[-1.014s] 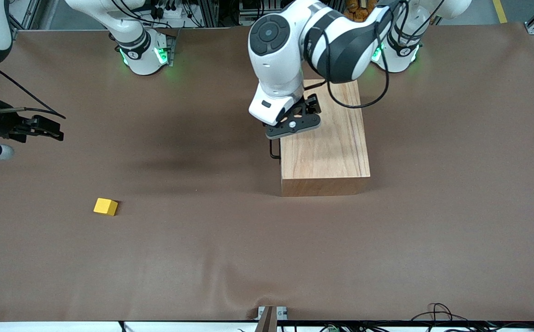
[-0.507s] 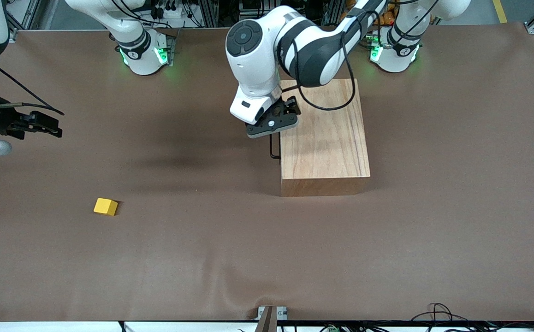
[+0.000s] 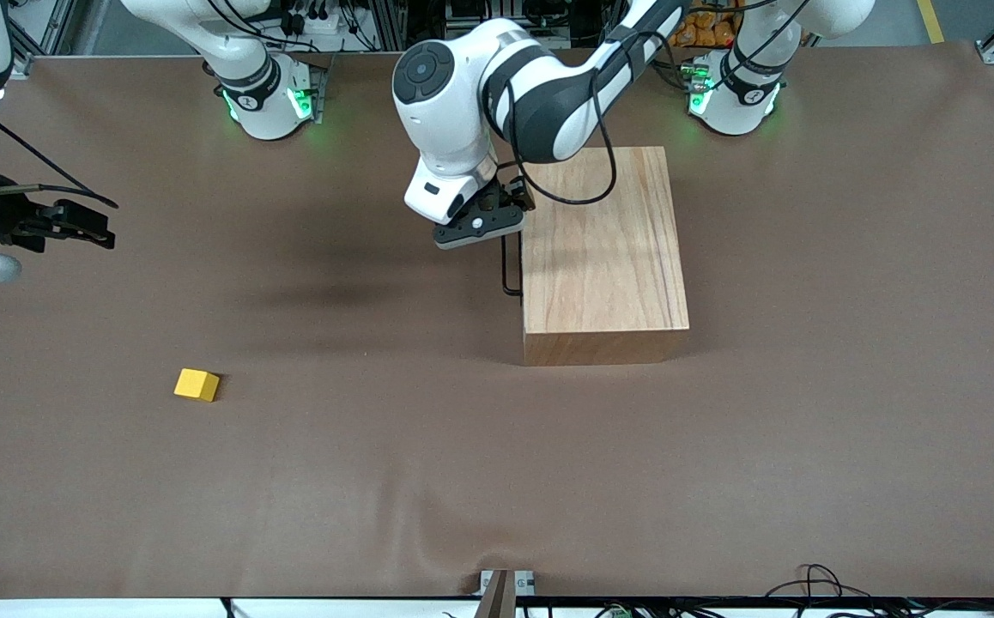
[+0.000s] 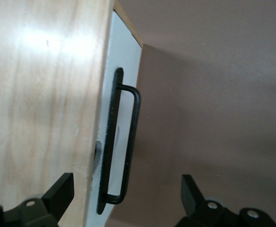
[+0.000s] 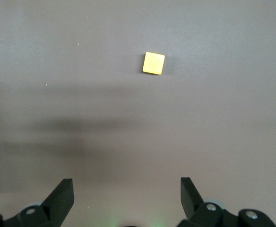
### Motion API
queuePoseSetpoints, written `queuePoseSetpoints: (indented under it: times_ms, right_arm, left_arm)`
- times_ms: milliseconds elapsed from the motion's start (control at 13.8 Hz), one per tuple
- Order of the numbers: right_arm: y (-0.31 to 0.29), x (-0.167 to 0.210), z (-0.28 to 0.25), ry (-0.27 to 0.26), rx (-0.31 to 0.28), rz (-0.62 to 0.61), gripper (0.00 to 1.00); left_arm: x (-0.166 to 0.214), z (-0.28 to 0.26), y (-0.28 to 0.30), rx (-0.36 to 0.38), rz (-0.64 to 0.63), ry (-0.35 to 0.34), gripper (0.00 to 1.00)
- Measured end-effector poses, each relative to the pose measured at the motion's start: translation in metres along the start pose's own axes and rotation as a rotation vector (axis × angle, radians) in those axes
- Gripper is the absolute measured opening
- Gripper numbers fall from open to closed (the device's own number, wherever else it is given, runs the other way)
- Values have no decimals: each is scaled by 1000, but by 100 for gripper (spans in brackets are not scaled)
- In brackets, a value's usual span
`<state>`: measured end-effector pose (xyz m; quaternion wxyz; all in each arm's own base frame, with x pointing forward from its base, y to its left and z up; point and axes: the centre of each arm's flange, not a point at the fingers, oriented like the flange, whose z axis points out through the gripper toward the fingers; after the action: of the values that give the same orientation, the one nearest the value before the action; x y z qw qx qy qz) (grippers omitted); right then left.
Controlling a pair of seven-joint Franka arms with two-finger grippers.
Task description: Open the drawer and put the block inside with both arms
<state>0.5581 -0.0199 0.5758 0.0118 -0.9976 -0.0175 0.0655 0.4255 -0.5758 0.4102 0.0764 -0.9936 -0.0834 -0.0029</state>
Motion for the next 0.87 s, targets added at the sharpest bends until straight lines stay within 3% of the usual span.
queuePoseSetpoints:
  times_ms: [869]
  right_arm:
    - [0,0,0,0,0,0,100]
  left_arm:
    - [-4,44,29,-23,97,43,100]
